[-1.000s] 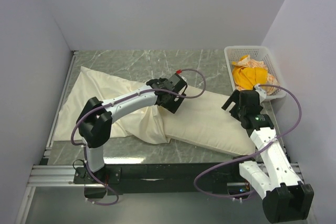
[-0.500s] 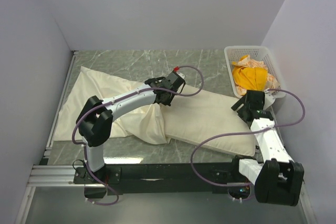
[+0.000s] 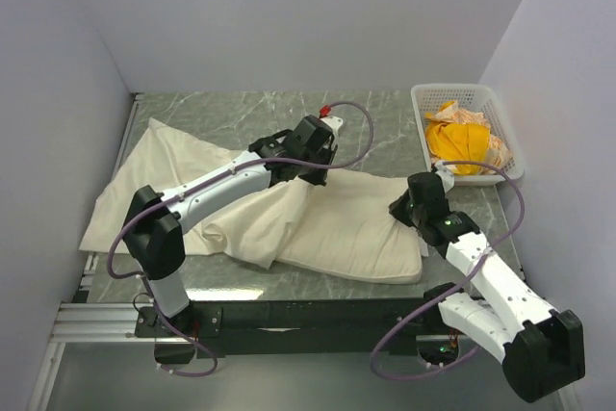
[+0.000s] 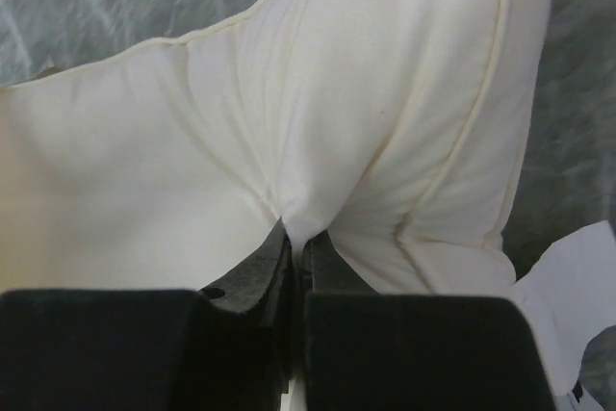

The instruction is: Put the pillow into the pillowcase

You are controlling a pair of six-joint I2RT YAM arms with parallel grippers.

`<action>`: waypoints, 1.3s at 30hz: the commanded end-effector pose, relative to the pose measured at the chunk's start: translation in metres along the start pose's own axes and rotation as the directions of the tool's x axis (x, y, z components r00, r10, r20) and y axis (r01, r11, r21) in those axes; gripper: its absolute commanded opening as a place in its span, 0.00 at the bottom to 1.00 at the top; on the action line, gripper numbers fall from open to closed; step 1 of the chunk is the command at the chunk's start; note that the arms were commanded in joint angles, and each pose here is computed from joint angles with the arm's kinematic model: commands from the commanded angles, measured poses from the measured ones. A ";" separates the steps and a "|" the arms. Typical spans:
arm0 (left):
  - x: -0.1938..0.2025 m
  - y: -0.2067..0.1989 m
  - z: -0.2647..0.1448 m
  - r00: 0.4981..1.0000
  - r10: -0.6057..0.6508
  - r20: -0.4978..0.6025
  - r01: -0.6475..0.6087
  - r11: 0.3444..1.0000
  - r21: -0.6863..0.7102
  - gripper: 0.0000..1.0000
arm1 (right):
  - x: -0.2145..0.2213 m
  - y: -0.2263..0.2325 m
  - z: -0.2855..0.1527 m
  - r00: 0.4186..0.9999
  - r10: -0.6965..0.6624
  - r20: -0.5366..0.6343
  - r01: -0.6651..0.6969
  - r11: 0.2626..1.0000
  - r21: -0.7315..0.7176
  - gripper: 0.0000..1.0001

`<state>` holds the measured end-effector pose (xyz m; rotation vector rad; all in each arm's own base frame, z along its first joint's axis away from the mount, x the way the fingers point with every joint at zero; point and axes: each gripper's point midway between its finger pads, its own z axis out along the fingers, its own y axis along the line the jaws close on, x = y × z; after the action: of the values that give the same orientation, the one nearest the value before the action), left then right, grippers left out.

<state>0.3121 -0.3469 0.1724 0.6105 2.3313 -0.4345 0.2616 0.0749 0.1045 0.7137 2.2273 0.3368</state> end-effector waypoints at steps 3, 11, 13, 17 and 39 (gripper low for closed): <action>-0.066 -0.049 -0.041 0.979 -0.090 0.181 0.044 0.969 0.243 0.09 | -0.021 0.036 -0.010 0.996 0.067 0.058 -0.064 0.996 -0.057 0.00; -0.036 0.008 -0.056 0.962 -0.181 0.204 0.187 0.982 -0.013 0.63 | -0.006 0.032 0.003 0.998 -0.058 -0.015 0.057 0.996 -0.072 0.29; -0.022 0.020 -0.071 0.950 -0.216 0.226 0.230 0.972 -0.038 0.80 | -0.008 0.030 -0.004 0.996 -0.090 -0.006 0.089 0.993 -0.074 0.52; -0.003 0.041 -0.136 0.861 -0.372 0.347 0.404 0.915 -0.020 0.85 | -0.011 0.026 -0.022 0.992 -0.119 0.029 0.121 0.988 -0.099 0.90; 0.217 -0.005 -0.101 0.814 -0.577 0.059 0.577 0.816 0.023 0.82 | 0.153 0.124 -0.062 0.583 -0.806 0.098 0.762 0.501 -0.410 0.95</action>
<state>0.1121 -0.2277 0.0978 -0.0566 2.4474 -0.7045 0.1693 0.2393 0.0969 -0.5223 2.3116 0.3982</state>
